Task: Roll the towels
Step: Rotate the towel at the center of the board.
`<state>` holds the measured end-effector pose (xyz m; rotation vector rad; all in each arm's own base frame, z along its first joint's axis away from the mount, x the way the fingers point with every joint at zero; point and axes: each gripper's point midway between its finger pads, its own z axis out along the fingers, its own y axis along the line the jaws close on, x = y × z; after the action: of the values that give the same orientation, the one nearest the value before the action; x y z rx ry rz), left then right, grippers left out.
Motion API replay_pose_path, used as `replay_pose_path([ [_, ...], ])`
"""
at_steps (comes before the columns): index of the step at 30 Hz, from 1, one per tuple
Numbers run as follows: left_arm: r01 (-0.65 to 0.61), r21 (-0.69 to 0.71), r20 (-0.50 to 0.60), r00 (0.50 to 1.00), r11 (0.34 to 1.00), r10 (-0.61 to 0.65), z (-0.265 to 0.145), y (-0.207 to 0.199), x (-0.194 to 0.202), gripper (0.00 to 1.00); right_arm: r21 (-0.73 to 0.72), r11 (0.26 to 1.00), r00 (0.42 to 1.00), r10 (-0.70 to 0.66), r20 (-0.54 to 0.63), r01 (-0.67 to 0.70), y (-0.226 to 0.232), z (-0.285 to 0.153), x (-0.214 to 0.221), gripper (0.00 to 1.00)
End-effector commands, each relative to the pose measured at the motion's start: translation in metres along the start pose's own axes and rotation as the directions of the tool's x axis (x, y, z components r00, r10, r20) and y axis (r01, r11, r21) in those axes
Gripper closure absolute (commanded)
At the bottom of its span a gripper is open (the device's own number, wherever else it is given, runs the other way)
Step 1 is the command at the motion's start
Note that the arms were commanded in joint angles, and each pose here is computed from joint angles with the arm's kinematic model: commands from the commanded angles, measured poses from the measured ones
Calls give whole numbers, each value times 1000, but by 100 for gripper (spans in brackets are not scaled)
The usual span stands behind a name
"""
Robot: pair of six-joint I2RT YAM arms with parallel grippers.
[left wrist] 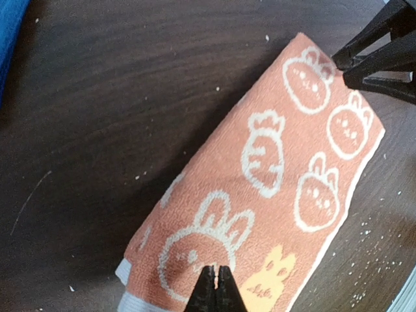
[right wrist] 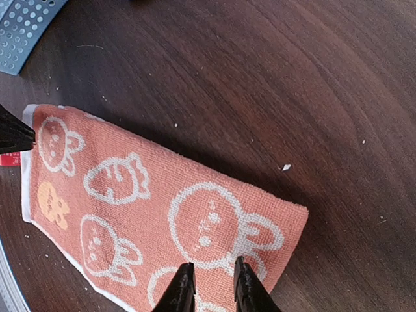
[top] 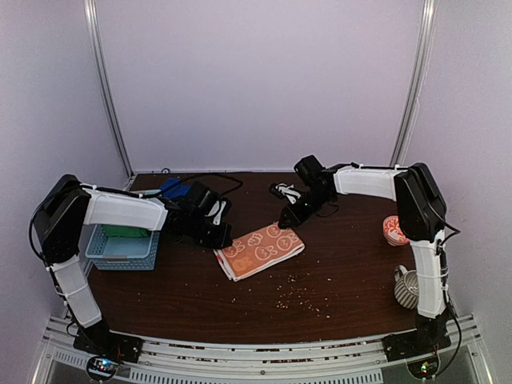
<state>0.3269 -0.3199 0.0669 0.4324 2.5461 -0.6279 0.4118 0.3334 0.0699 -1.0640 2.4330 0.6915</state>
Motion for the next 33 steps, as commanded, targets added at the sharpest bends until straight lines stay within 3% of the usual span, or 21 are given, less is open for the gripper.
replay_pose_path([
  [1, -37, -12, -40, 999, 999, 37, 9, 8, 19, 100, 7, 1000, 999, 18, -31, -18, -1, 4, 7, 80],
  [9, -87, -146, -117, 991, 985, 70, 16, 43, 49, 100, 135, 989, 986, 86, -144, -66, -30, 26, 52, 82],
  [15, -102, -203, -141, 987, 974, 74, 32, 65, 50, 100, 142, 984, 977, 127, -169, -103, -23, 17, 74, 84],
  [20, -177, -223, -85, 983, 959, 162, 39, 64, 8, 100, 58, 995, 952, 89, -293, -75, 22, 9, 129, 86],
  [24, -248, -267, -50, 969, 931, 243, 44, 63, -44, 100, -194, 980, 922, -38, -386, -40, 99, 0, 162, 85],
  [28, -275, -263, 12, 958, 925, 288, 26, 47, -92, 100, -378, 926, 936, -119, -331, -16, 141, -29, 141, 81],
  [33, -248, -146, 53, 965, 958, 258, 5, 20, -91, 100, -347, 935, 968, -149, -200, 72, 130, -60, 92, 74],
])
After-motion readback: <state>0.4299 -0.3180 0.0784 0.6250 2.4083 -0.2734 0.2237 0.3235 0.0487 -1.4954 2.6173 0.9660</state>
